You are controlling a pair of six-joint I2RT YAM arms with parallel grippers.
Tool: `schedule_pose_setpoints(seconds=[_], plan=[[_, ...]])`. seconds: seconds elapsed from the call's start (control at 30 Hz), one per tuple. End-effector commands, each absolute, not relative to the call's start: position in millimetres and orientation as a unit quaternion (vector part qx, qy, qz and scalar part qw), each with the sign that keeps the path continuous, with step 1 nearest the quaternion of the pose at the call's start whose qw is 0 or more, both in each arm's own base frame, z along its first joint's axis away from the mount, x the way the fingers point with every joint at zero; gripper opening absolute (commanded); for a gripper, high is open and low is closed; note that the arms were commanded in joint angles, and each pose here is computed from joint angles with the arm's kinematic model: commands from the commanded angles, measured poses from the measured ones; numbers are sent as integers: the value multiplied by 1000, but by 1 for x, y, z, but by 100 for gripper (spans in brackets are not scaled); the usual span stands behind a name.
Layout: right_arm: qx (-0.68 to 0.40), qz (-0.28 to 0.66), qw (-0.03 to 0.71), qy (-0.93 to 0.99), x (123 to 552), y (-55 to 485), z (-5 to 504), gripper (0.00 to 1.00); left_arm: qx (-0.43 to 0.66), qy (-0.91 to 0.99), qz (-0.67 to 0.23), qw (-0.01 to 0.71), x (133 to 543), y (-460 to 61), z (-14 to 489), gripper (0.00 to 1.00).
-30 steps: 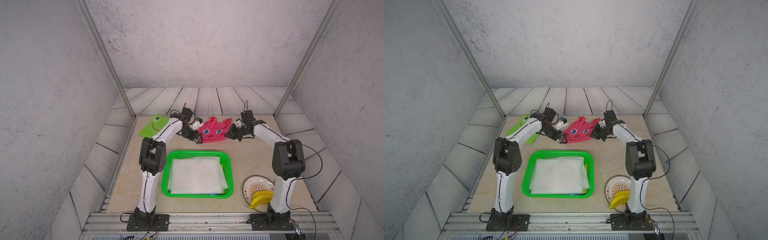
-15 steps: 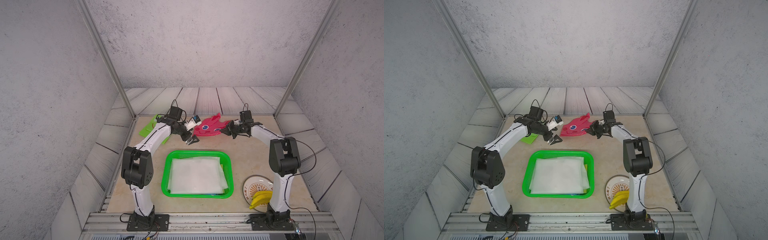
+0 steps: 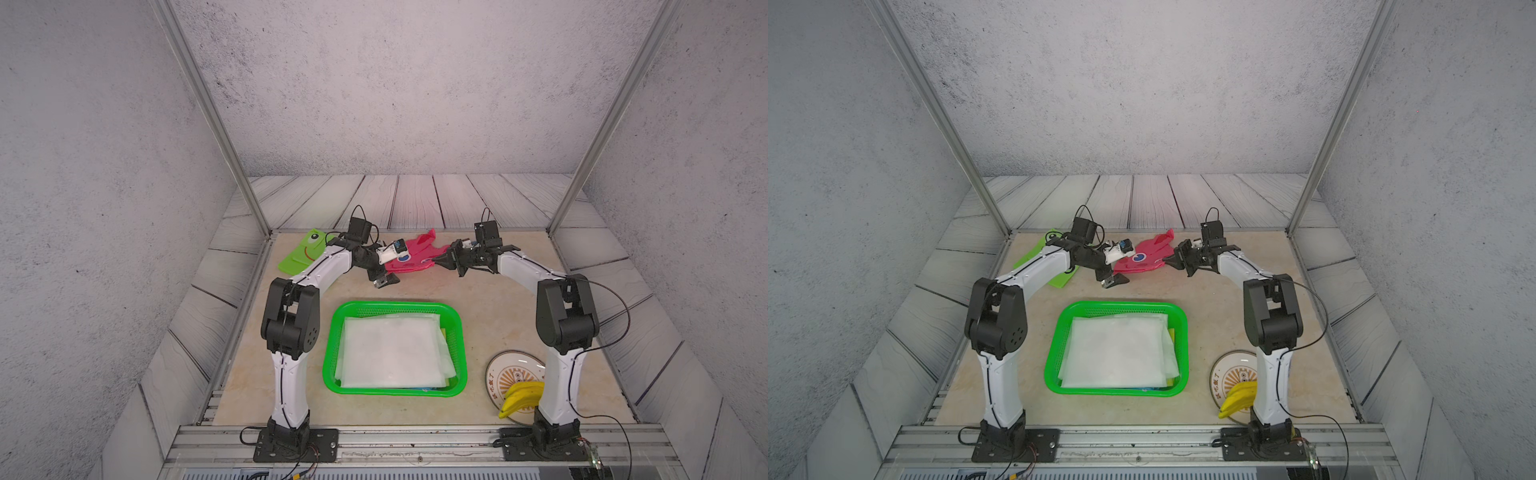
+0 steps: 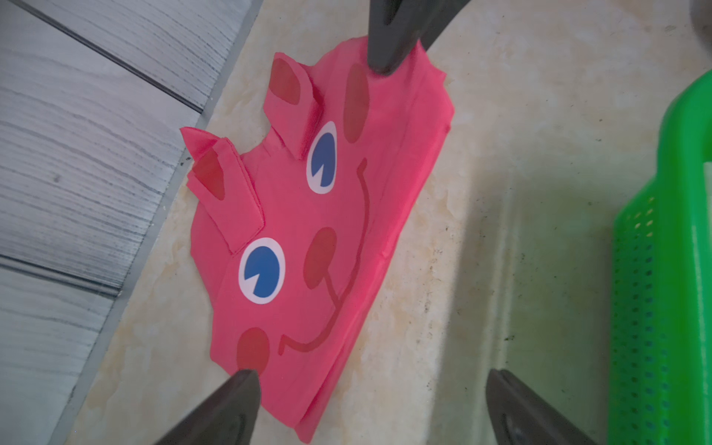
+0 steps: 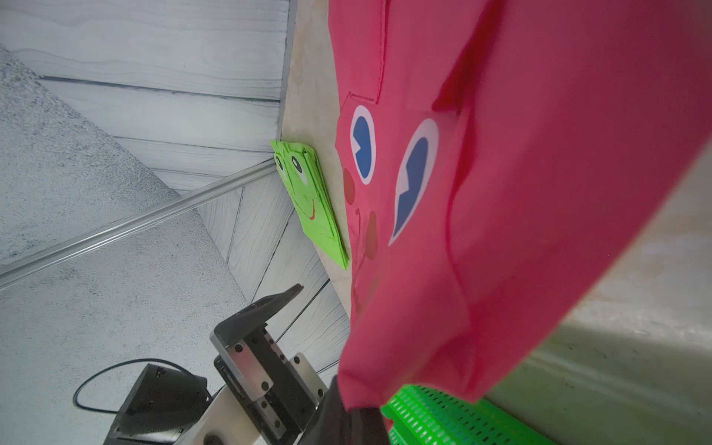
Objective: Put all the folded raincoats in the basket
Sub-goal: Pick up the raincoat from the center of the board.
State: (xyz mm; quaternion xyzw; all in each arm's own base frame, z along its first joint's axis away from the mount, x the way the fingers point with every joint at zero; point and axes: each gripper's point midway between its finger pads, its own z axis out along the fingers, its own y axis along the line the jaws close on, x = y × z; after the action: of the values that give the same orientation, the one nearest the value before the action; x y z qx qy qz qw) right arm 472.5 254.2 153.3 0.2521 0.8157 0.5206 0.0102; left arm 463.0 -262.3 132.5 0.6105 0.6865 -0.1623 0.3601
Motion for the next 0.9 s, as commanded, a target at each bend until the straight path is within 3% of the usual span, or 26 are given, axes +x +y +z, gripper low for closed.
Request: schedule_pose_setpoints(seconds=[0.0,0.33,0.47,0.6,0.63,0.87], plan=[[220,549,17,806,459,261,192,0,631,660,-130,387,476,-268,133,96],[214,562,20,799,453,261,210,0,677,628,-85,374,466,-267,99,77],[208,566,22,797,451,263,218,0,662,643,-64,380,478,-265,97,53],[204,564,23,800,447,262,218,0,642,659,-29,391,492,-258,102,13],[203,562,22,802,445,262,216,0,639,660,-21,393,495,-256,104,8],[203,556,18,806,441,260,209,0,642,653,26,401,496,-239,128,5]])
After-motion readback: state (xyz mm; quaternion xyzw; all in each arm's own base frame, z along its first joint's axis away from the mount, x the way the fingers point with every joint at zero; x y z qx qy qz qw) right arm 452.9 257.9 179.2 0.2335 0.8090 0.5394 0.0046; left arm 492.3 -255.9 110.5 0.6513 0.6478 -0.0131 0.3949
